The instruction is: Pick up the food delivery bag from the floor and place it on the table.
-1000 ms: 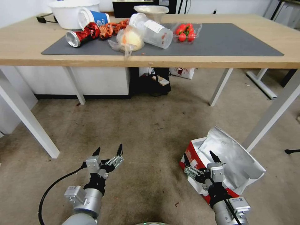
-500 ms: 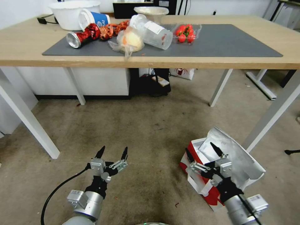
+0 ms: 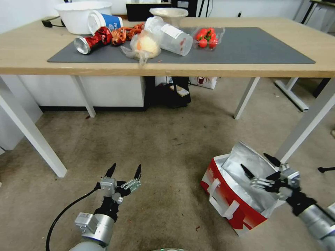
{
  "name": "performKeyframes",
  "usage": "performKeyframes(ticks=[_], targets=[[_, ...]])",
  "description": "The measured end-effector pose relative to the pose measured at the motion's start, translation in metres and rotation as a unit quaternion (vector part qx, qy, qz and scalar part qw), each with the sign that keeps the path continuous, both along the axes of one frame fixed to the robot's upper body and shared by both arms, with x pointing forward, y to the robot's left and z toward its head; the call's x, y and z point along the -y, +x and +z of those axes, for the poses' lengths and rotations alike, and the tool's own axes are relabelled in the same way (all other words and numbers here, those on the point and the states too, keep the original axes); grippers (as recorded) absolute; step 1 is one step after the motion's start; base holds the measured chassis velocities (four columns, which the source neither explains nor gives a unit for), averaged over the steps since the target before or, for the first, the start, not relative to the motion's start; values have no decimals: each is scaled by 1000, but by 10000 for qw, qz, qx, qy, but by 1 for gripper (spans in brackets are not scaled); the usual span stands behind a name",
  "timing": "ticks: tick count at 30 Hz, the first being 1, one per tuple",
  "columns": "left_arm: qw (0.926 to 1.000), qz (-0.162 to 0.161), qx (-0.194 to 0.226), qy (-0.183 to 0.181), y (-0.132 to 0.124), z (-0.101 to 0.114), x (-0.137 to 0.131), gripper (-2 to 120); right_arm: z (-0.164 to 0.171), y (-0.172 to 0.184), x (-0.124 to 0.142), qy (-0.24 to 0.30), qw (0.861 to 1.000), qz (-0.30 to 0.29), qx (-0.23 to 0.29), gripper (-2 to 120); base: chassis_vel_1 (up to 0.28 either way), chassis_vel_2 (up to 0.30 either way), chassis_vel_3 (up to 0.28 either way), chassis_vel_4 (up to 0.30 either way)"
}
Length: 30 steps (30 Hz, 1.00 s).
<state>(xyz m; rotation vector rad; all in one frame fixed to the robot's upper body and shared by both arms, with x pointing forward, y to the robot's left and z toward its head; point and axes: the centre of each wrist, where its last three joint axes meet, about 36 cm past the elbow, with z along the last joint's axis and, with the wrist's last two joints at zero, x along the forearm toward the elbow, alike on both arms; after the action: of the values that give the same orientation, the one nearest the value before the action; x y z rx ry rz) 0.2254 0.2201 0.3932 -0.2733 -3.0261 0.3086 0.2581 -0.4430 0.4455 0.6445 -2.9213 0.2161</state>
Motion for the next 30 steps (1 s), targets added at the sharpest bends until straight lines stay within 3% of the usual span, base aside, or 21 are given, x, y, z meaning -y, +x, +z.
performKeyframes(ticks=[4, 15, 24, 30], targets=[[10000, 14, 10, -2, 0, 0, 0, 100, 1, 11, 31, -306, 9993, 5, -218, 100, 0, 0, 0, 0], [10000, 22, 20, -17, 1, -1, 4, 100, -12, 41, 79, -866, 9939, -78, -680, 100, 0, 0, 0, 0], [9999, 108, 13, -68, 2, -2, 5, 100, -15, 69, 87, -1559, 9836, -205, -884, 100, 0, 0, 0, 0], [9998, 183, -29, -75, 3, -8, 6, 100, -17, 85, 87, -1738, 9779, -238, -1141, 100, 0, 0, 0, 0]])
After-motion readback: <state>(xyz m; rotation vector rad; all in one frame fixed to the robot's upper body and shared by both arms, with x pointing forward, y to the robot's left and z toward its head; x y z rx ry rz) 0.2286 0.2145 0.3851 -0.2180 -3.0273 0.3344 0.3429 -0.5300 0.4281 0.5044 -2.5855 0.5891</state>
